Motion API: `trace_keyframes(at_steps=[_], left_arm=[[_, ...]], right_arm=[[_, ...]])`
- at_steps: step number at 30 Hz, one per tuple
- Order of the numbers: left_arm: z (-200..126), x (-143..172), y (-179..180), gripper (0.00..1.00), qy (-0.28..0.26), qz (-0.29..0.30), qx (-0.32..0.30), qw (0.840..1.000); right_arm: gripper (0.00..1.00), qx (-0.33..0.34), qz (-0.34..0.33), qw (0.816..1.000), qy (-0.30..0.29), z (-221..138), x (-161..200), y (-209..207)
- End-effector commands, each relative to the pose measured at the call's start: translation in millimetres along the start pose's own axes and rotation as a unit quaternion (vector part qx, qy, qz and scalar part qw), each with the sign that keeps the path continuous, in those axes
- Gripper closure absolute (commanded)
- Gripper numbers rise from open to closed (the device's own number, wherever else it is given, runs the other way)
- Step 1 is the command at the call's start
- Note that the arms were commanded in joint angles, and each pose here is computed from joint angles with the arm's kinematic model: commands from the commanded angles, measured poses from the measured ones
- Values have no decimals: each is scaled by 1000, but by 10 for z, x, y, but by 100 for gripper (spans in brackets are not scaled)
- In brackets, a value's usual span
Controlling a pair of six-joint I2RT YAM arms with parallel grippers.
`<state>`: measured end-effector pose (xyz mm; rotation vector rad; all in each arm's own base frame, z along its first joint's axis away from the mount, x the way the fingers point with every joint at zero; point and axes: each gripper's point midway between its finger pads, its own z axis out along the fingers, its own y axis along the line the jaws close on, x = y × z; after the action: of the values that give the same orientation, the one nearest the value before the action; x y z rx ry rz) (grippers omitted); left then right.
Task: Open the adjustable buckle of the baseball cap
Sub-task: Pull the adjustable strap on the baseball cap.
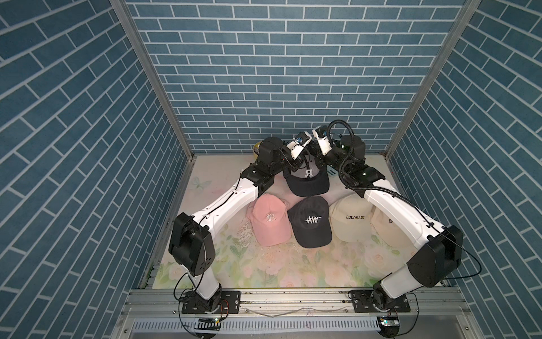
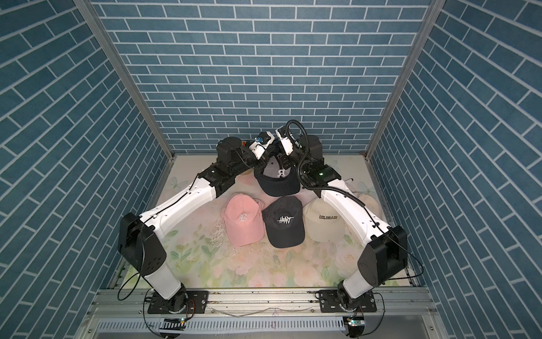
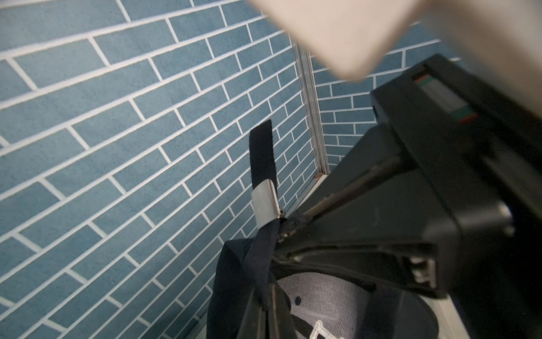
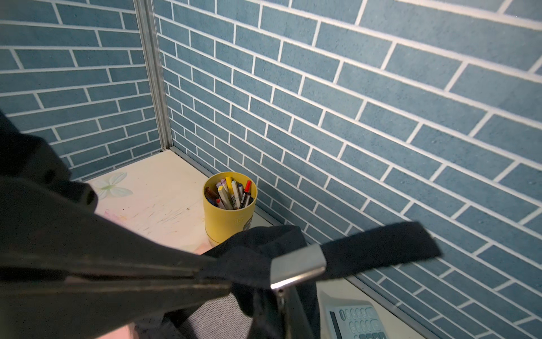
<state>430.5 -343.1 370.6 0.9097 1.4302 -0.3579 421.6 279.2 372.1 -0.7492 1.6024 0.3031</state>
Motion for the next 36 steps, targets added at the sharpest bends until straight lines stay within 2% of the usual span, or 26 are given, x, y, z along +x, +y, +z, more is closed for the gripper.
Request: trace_keyframes(at_steps=[1, 10, 14, 18, 25, 29, 30, 31, 32, 33, 36], left_arm=[[-84, -265, -16, 100, -25, 7, 14, 1000], [-172, -114, -255, 100, -2, 14, 70, 997], [-215, 19, -309, 100, 20, 17, 78, 997], [-276, 49, -319, 100, 23, 19, 75, 997], [-402, 114, -186, 100, 24, 8, 27, 999], [-507, 187, 108, 99, 17, -29, -51, 998], [-531, 184, 216, 96, 10, -40, -74, 996], [-537, 171, 286, 85, 5, -47, -87, 995], [-537, 144, 358, 59, -3, -53, -99, 994], [-525, 99, 405, 46, -13, -58, -106, 993], [-499, -16, 479, 38, -32, -76, -115, 990]], right_arm=[[100, 8, -10, 999, -33, -63, -197, -14], [100, 56, 72, 995, -40, -10, -190, -189], [100, 72, 107, 990, -55, -33, -237, -285], [100, 78, 112, 989, -53, -25, -209, -319], [100, 107, 112, 988, -28, -41, -87, -478], [100, 101, 110, 989, -14, -21, -84, -473], [100, 101, 114, 988, -10, -9, -80, -480], [100, 98, 118, 988, -6, 13, -77, -467], [100, 99, 125, 987, 0, 30, -77, -462], [100, 104, 134, 986, 7, 48, -62, -472], [100, 130, 144, 980, 32, 92, -32, -484]])
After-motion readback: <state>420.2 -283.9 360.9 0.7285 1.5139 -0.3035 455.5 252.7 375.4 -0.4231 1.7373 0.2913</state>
